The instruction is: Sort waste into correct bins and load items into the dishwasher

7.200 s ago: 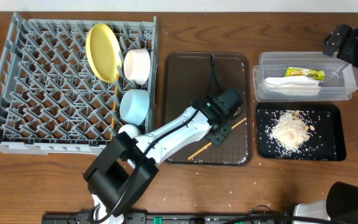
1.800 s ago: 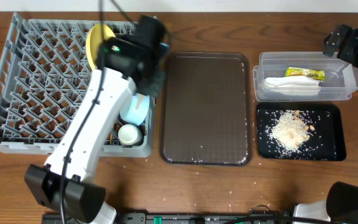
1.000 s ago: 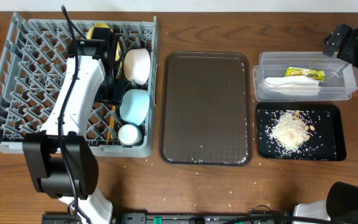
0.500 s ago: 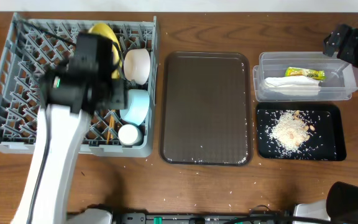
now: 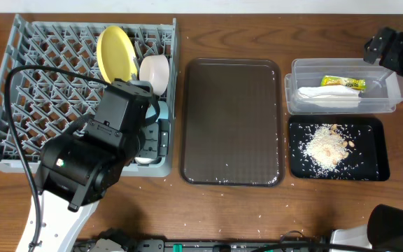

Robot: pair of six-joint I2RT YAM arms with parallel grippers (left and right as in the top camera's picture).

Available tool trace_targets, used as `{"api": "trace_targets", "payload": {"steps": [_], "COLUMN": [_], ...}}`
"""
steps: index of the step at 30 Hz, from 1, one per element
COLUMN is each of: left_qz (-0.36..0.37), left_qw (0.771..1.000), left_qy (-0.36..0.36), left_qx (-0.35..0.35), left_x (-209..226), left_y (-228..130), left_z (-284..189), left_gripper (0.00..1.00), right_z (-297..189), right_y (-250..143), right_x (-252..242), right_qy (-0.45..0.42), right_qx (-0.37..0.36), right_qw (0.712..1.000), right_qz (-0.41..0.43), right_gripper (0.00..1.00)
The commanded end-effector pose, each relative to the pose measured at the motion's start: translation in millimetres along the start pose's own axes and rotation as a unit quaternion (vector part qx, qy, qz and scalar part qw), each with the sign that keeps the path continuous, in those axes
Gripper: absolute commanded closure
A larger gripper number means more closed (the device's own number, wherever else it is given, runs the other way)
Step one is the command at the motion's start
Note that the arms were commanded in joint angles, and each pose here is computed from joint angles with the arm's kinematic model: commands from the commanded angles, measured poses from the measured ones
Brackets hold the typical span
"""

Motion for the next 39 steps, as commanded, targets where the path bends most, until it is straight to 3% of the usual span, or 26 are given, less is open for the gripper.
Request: {"api": "trace_targets", "payload": {"steps": [1,10,14,21,26,34,39], "left_qz": [-0.005,-0.005,-0.014,-0.060,-0.087,-0.078,-0.066], "left_qw": [1.000,0.999,0.999,0.990,0.977,0.951,0.933], "left_qy": [-0.012,-0.016,0.029,0.022,0.016,0.027,0.042], "left_qx": [0.027,0.034,-0.012,-0.128,-0.192,-0.298,-0.351], "left_x": [-1.2,-1.8,10.4,35.6,58.1,86.9,95.0], "left_y": [-10.4,-12.3,-0.7,18.7,-1.8,-70.9,-96.0], "left_z": [-0.8,-0.7,-2.1,4.0,22.3,56.0,71.6], "left_gripper": [0.15,0.14,0.14,0.14,0.14,0.14,0.14], "right_z": [-1.1,-1.1,-1.1,-1.0,-1.1,-1.0,-1.0], "right_y": [1.3,1.2,1.3,1.2,1.2,1.2,1.2], "right_x": [-3.3,-3.3,-3.3,-3.3,-3.3,-3.3,-3.3], "right_qy": [-0.002,-0.002,-0.002,-0.002,-0.002,-0.002,-0.002], "right_qx": [-0.001,-0.001,-0.001,-0.001,-0.001,-0.001,-0.001], "right_qw": [1.000,1.000,1.000,1.000,1.000,1.000,1.000], "right_qz": [0.009,0.010,0.009,0.010,0.010,0.010,0.010], "right_gripper": [0.01,0.01,0.01,0.01,0.01,0.01,0.01]}}
Point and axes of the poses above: each gripper's point midway between its finger pads, its own z axis out along the fingers, its own x axis along the line the jaws close on, y = z × x, the point moved 7 cm from there along -z, back along the fingers, and after that the axes turned 2 degrees about -z, right-handed, at the moved point
